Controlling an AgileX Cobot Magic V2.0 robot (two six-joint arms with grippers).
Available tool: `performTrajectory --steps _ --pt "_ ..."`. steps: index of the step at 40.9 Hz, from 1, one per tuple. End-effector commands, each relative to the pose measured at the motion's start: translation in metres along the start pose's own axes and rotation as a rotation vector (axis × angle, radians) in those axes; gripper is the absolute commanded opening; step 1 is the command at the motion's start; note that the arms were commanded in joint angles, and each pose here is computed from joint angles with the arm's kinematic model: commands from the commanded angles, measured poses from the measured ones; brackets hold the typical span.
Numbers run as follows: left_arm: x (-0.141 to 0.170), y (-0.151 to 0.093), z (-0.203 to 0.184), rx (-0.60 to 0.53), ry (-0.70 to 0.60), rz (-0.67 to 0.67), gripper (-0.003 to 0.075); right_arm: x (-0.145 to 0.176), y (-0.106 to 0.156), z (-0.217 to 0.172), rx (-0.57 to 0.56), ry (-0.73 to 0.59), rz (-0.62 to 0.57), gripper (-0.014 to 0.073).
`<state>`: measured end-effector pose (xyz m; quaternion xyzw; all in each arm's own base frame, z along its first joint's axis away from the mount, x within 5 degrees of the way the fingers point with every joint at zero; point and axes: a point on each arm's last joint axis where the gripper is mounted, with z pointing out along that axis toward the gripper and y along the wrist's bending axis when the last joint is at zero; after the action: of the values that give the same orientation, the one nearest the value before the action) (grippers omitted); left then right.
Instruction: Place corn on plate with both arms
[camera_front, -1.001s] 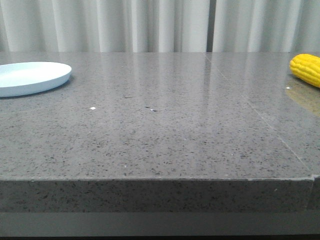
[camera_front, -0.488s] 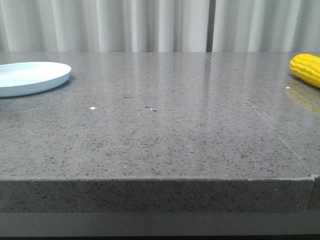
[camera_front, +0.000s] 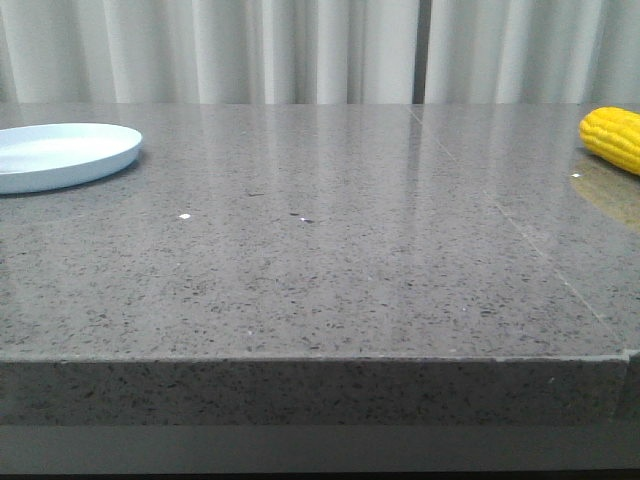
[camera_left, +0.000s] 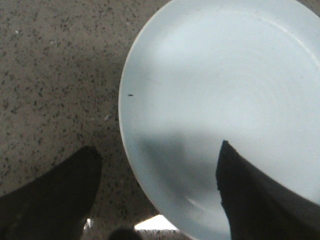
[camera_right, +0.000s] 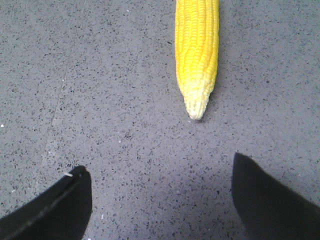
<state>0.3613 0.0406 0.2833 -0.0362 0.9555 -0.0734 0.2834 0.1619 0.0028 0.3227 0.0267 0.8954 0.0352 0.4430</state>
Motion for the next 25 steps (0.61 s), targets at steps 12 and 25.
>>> performTrajectory --steps 12,25 --pt "-0.029 0.003 0.009 0.002 -0.1 -0.012 0.0386 -0.014 0.0 -0.006 0.002 -0.09 -0.009 0.0601" --pt "-0.027 0.006 0.023 -0.002 -0.071 -0.016 0.0277 -0.014 0.0 -0.006 0.002 -0.09 -0.009 0.0601"
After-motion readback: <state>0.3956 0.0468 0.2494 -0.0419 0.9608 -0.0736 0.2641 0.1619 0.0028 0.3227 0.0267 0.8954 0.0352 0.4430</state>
